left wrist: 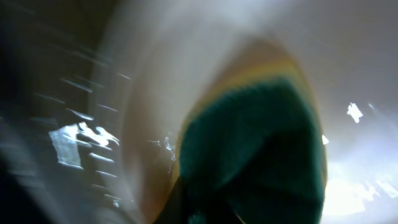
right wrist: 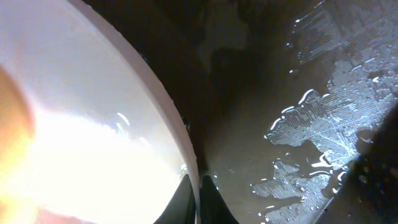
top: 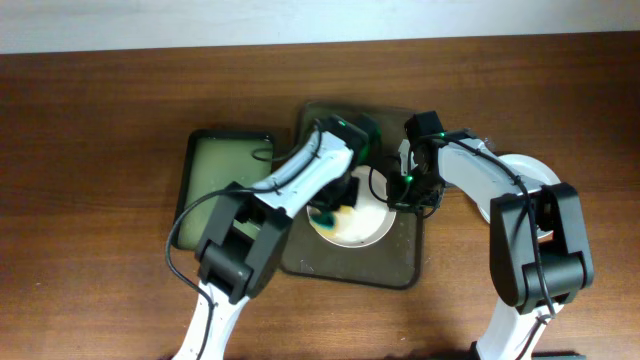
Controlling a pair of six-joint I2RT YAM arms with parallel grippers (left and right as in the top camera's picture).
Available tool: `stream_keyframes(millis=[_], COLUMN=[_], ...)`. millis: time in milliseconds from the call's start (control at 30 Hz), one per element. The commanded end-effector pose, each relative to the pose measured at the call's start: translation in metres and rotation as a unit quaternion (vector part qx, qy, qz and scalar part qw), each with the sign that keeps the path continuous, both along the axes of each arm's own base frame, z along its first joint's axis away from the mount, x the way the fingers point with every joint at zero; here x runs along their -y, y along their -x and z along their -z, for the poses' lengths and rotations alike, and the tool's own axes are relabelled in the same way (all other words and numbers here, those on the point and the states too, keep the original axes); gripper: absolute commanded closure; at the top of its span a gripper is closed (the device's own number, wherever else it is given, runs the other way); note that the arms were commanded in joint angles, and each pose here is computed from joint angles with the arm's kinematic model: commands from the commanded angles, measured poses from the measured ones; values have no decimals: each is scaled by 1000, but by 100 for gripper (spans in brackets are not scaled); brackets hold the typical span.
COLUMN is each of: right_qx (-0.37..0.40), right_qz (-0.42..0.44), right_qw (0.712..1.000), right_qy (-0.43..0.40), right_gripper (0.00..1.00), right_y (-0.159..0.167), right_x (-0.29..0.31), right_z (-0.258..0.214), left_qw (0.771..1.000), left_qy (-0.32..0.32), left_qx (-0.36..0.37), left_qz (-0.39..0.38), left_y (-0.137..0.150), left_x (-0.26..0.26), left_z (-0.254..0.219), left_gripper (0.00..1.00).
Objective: Clean dirty plates on tray and stack at the side
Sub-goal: 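Scrub the last plate with the sponge while the right gripper holds it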
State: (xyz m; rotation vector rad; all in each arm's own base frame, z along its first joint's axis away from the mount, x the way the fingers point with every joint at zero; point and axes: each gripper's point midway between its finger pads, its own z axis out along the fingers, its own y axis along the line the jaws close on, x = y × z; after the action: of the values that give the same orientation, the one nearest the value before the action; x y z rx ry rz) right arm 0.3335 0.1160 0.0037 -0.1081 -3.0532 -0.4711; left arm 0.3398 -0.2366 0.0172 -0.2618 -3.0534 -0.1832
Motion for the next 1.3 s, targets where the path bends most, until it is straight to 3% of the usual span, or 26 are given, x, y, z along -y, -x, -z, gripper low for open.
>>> stream_keyframes(millis=[0,100,167,267,400,600,700,800,900,1000,1167,1267], right_qx=[-10,-10,-10,-10,-10,-10,-10,-10,-10,-11,-14,-18], right_qz=[7,7,7,7,7,7,7,7,7,7,7,1], right_qw=[1000,1000,1000,1000,1000,1000,1000,1000,1000,1000,999,999], right_qy=[28,28,28,28,28,28,28,28,28,28,29,30], right_gripper=[96,96,96,96,96,96,96,96,96,96,96,96], right_y=[2,2,2,2,2,2,2,2,2,3,4,7], right_x=[10,10,10,10,10,10,10,10,10,10,11,11], right_z=[11,11,11,11,11,11,11,11,11,11,11,11], left_qw=[992,992,995,992,967,948,951,971,998,995,985,981], left_qy=[-82,-53,19,120,238,283,277,215,55,-63,-88,-54], left_qx=[76,85,55,-3,-61,-94,-90,-60,10,70,128,162], left_qz=[-55,-78,-76,-29,73,107,105,92,37,-14,-70,-87], left_y=[-50,-60,-54,-30,17,50,46,28,-11,-38,-56,-58], left_x=[-57,-53,-24,29,108,144,140,111,35,-26,-61,-68], left_z=[-5,-2,5,13,6,-3,-2,8,15,0,-45,-90], left_gripper=[100,100,100,100,100,100,100,100,100,100,100,100])
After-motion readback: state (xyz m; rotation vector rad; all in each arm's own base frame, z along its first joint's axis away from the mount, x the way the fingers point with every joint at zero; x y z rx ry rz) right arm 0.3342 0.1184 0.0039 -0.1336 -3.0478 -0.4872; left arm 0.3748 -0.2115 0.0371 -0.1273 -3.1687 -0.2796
